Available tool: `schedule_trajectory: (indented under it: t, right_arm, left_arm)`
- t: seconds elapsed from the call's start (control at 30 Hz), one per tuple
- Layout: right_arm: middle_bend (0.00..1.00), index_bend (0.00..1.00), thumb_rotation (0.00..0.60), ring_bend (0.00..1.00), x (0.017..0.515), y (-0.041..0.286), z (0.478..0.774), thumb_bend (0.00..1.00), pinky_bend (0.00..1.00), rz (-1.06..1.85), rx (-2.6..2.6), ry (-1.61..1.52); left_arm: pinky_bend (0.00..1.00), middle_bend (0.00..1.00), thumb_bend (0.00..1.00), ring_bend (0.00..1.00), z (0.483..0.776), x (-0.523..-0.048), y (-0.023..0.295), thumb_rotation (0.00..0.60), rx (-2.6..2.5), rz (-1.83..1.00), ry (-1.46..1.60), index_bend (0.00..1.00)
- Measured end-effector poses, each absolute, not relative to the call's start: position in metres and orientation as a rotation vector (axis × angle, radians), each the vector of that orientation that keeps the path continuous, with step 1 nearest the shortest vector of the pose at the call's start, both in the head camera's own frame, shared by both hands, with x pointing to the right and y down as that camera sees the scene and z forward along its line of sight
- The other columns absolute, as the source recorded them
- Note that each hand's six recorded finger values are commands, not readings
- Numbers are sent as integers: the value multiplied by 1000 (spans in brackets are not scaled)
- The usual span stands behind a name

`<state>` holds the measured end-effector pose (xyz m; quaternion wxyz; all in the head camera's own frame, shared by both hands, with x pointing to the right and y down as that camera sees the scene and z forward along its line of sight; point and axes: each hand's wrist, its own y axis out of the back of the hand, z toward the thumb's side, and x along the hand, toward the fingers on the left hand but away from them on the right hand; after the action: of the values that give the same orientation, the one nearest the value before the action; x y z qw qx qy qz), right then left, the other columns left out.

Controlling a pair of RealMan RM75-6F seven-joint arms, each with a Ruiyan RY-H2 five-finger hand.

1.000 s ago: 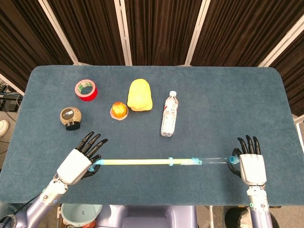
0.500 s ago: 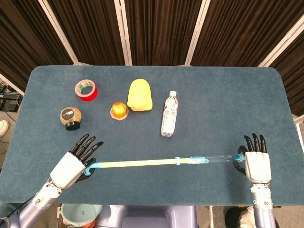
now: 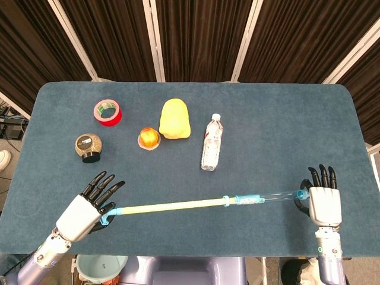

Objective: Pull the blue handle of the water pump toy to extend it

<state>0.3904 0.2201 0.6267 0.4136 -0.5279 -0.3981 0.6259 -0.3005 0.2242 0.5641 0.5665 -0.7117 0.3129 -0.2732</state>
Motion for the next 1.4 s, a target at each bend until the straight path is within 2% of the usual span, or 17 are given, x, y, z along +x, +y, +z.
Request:
schedule_trajectory:
  t: [0.5, 0.6, 0.7, 0.77, 0.8, 0.87, 0.93, 1.03, 1.1, 1.23, 1.4]
  right_arm:
    - [207, 828, 600, 71, 409, 210, 632, 402, 0, 1626, -1296, -1024]
    - [205, 827, 600, 72, 408, 211, 633, 394, 0, 1624, -1306, -1024]
    - [197, 805, 600, 72, 405, 213, 634, 385, 0, 1613, -1329, -1016]
    - [191, 756, 600, 73, 402, 216, 635, 375, 0, 1601, -1350, -1004]
    - [183, 701, 600, 72, 401, 217, 636, 369, 0, 1596, -1359, -999]
    - [152, 549, 600, 67, 399, 221, 637, 354, 0, 1589, -1376, -984]
    - [73, 298, 600, 41, 400, 223, 640, 337, 0, 1592, -1390, -971]
    - [4, 62, 600, 7, 401, 227, 646, 264, 0, 1604, -1420, -944]
    - [0, 5, 600, 0, 403, 230, 652, 181, 0, 1618, -1445, -915]
    - [0, 0, 600, 0, 405, 238, 665, 22, 0, 1640, -1502, -825]
    - [0, 0, 600, 0, 404, 246, 673, 0, 0, 1659, -1540, -716]
  left_arm:
    - [60, 138, 625, 14, 555, -305, 225, 600, -1672, -624, 748, 685]
    - [60, 137, 612, 14, 557, -304, 224, 600, -1663, -629, 737, 624]
    - [59, 133, 578, 14, 563, -303, 223, 600, -1660, -646, 715, 492]
    - [60, 132, 546, 14, 572, -302, 222, 600, -1670, -671, 695, 411]
    - [60, 131, 517, 14, 574, -301, 221, 600, -1674, -677, 689, 371]
    - [59, 129, 462, 14, 583, -301, 220, 600, -1683, -696, 672, 310]
    - [59, 126, 421, 14, 589, -302, 221, 600, -1691, -706, 658, 256]
    - [59, 119, 394, 14, 597, -304, 223, 600, -1702, -723, 642, 245]
    - [59, 114, 379, 14, 602, -307, 223, 600, -1703, -740, 632, 242]
    - [59, 93, 338, 14, 618, -316, 221, 600, -1704, -806, 617, 212]
    - [60, 52, 263, 14, 632, -331, 213, 600, -1704, -894, 635, 131]
